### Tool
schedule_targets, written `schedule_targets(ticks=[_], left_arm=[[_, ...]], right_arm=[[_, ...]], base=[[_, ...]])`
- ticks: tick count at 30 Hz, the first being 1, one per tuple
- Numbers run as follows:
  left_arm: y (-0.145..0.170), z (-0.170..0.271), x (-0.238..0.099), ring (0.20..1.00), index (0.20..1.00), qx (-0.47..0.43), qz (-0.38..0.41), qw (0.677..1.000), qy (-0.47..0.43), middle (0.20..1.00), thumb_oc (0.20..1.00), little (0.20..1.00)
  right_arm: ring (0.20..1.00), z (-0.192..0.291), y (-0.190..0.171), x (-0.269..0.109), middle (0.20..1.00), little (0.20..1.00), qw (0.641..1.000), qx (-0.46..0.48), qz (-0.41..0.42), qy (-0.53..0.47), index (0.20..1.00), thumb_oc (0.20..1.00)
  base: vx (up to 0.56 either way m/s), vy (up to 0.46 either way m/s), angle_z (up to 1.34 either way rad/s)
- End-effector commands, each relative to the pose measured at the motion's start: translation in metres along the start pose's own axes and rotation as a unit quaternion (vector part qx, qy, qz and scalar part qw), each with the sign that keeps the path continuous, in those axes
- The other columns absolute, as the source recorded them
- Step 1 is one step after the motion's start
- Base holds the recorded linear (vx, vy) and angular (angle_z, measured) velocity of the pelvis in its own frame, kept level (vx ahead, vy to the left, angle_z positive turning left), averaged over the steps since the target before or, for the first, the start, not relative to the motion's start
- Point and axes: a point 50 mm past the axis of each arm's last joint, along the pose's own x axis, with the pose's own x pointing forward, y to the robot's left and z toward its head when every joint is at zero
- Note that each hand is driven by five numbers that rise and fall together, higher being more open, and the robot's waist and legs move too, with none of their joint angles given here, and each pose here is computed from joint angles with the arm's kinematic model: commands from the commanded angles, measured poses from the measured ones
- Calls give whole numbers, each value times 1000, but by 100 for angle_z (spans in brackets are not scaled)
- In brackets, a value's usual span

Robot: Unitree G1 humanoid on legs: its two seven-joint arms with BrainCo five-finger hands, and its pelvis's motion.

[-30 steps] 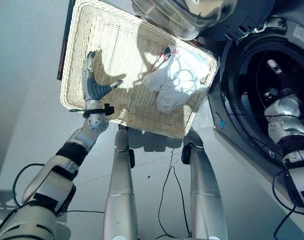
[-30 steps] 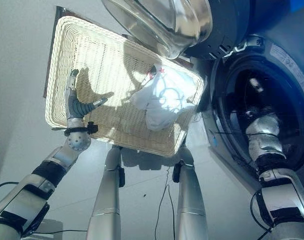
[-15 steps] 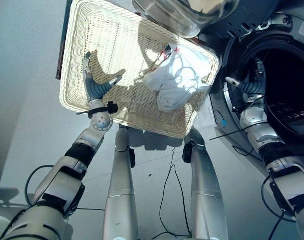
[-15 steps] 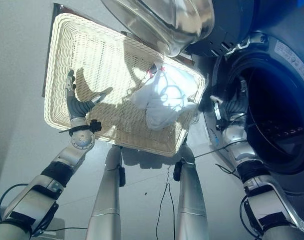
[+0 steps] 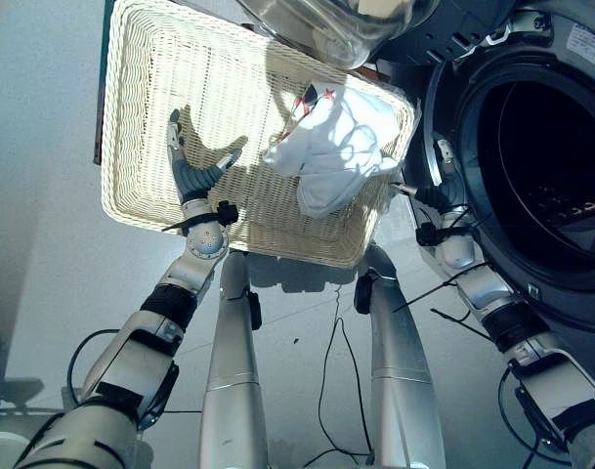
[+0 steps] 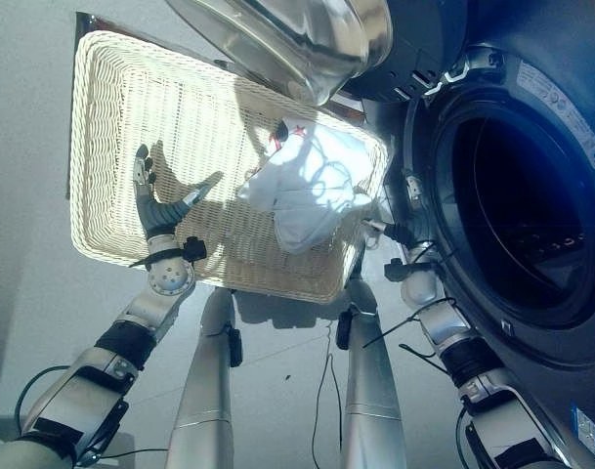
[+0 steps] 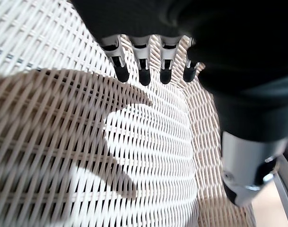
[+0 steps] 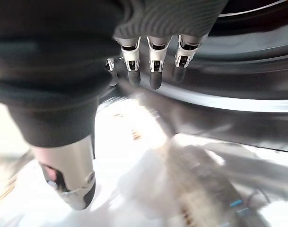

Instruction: Put the clothes into the washing machine.

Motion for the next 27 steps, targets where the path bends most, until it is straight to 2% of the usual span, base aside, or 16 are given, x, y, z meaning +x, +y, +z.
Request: schedule_targets(ticks=[1, 9, 16, 24, 27], left_arm=[[2, 12, 1, 1000, 1000, -38, 26, 998, -33, 1000, 1000, 1000], [-4, 14, -1, 1000, 1000, -48, 21, 998, -30, 1000, 1000, 1000], [-9, 17, 1, 1000, 1000, -52, 13, 998, -31, 1000, 1000, 1000], [-14, 21, 6, 1000, 1000, -55, 1, 998, -31, 1000, 1000, 1000], [-19, 25, 12, 1000, 1000, -56, -10, 998, -35, 1000, 1000, 1000]], right_arm=[[1000, 23, 2, -6, 1000, 1000, 995, -31, 10, -94, 1000, 1000], [1000, 58, 7, 1, 1000, 1000, 973, -85, 7, -216, 1000, 1000], [1000, 74, 11, 10, 1000, 1000, 961, -100, 9, -259, 1000, 1000], [1000, 67, 23, 23, 1000, 1000, 959, -161, 51, -230, 1000, 1000], [1000, 48, 29, 35, 1000, 1000, 957, -215, 88, -173, 1000, 1000]], base=[[0, 0, 0], [1, -2, 0], [1, -2, 0], [1, -3, 1], [9, -31, 3]])
